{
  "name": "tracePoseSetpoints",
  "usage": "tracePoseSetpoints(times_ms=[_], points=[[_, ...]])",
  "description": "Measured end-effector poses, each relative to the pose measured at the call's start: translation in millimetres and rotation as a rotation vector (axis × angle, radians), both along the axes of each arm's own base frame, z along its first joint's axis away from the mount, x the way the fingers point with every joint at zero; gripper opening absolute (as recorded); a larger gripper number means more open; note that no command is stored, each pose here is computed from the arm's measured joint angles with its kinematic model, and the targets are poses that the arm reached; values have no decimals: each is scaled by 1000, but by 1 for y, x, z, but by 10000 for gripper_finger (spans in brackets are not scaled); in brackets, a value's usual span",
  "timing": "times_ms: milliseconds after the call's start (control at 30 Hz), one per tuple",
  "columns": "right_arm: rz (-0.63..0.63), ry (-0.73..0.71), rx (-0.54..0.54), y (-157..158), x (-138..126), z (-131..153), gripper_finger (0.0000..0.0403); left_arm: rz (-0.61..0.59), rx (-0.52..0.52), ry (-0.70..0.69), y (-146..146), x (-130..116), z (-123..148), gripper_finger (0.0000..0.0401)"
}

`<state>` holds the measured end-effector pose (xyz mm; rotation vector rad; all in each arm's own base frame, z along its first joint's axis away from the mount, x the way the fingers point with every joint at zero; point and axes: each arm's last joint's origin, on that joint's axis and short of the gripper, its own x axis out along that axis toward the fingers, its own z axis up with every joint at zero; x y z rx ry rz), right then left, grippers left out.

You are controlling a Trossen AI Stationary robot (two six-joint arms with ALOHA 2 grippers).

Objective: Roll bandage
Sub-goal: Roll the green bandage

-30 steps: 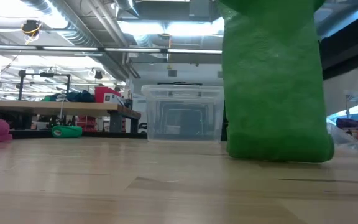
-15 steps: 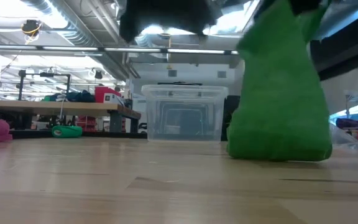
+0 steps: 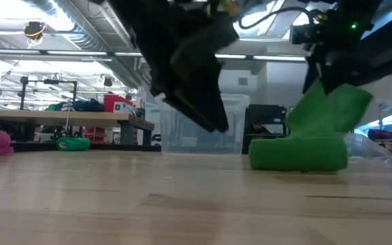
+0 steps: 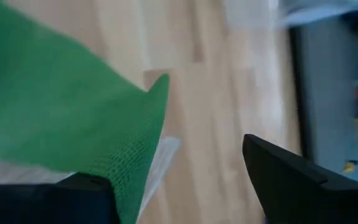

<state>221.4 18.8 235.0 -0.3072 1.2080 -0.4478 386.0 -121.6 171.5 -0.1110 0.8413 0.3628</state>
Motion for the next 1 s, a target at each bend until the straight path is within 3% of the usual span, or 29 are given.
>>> tracePoseSetpoints(times_ms=[133,333,400,600,800,1000], points=[[-3,32,89,3,-3,3,266,-5,18,15,6,8,-16,140],[-8,110,337,9,-8,6,266,1,20,-2,10,18,-33,136],[-21,144,371,10,-11,5,266,4,19,-3,10,20,-39,136],[-14,145,299,20,-15,5,266,5,12,-23,9,23,-44,136],[205,61,320,71,-20,6,266,-14,8,-28,5,23,-44,136],[447,-235,94,121,-32,-9,266,-34,16,-35,5,24,-43,136]])
